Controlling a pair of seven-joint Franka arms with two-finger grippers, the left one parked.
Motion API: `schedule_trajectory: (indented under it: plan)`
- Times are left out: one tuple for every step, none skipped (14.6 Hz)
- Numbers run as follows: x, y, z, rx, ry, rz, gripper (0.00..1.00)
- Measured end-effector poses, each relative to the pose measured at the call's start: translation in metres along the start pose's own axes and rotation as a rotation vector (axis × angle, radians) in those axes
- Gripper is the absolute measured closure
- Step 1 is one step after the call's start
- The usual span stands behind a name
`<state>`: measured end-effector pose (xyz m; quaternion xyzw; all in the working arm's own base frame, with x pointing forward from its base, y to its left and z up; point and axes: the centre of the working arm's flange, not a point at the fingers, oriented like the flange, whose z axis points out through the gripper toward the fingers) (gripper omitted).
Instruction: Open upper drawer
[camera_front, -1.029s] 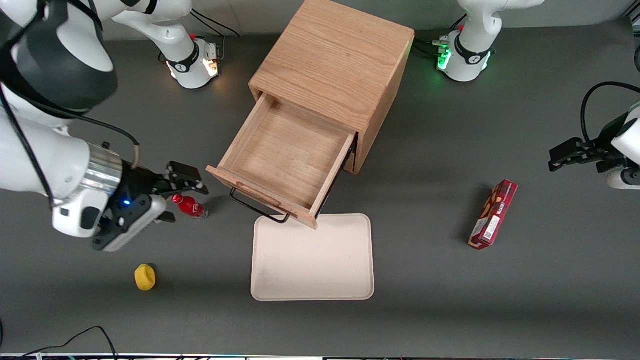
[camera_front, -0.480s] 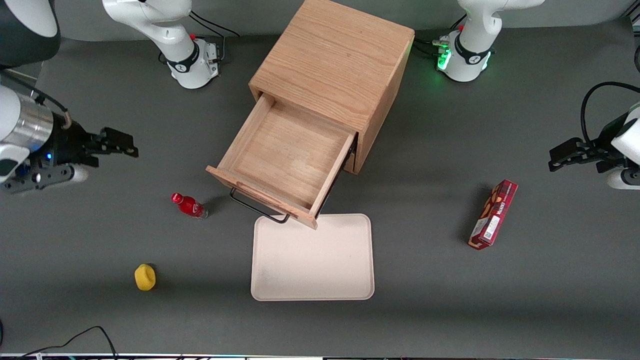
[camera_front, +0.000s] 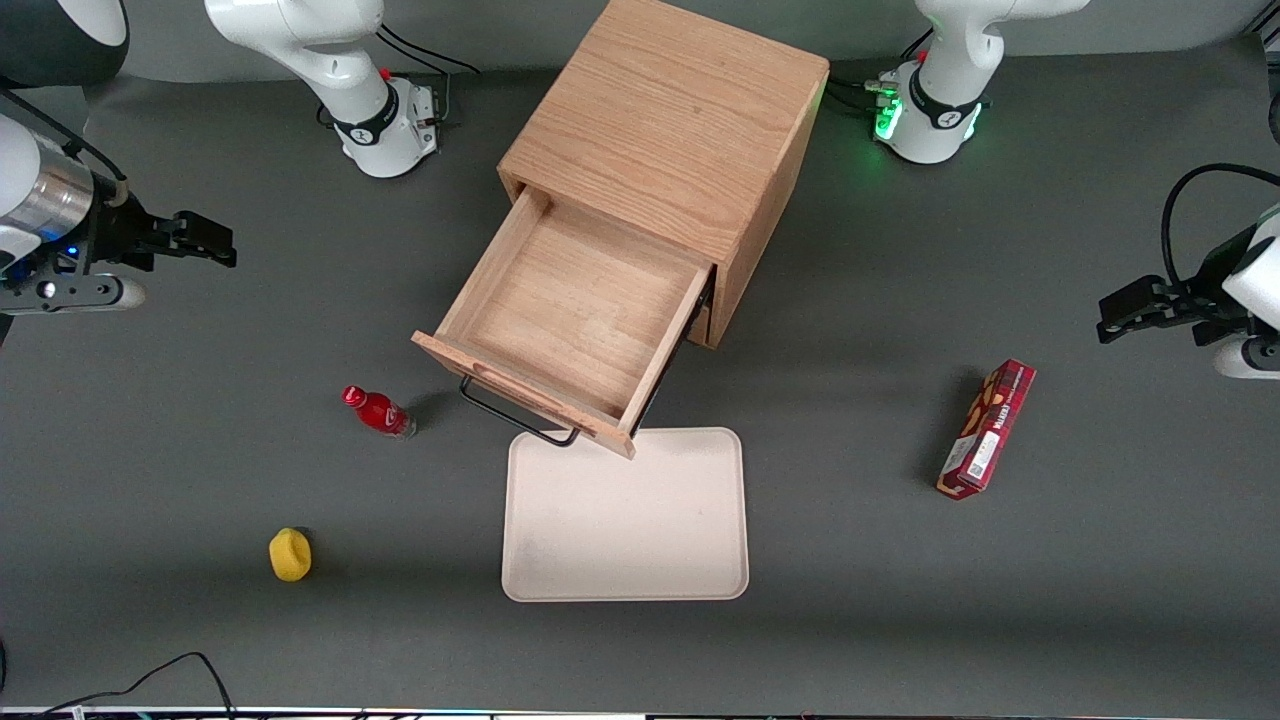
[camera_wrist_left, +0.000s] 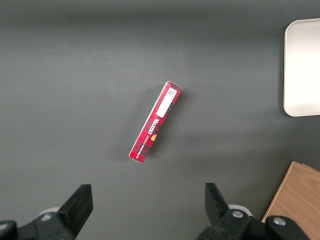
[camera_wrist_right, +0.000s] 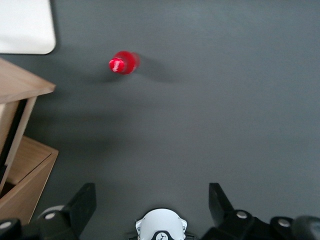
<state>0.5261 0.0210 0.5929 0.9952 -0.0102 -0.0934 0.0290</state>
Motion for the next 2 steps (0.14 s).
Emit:
schedule_trajectory:
  plan:
    - [0.0004,0.0038,-0.0007,0.000,0.005,0.019,0.00]
    - [0.0003,0.0060,-0.0035,0.001,0.013,0.029,0.00]
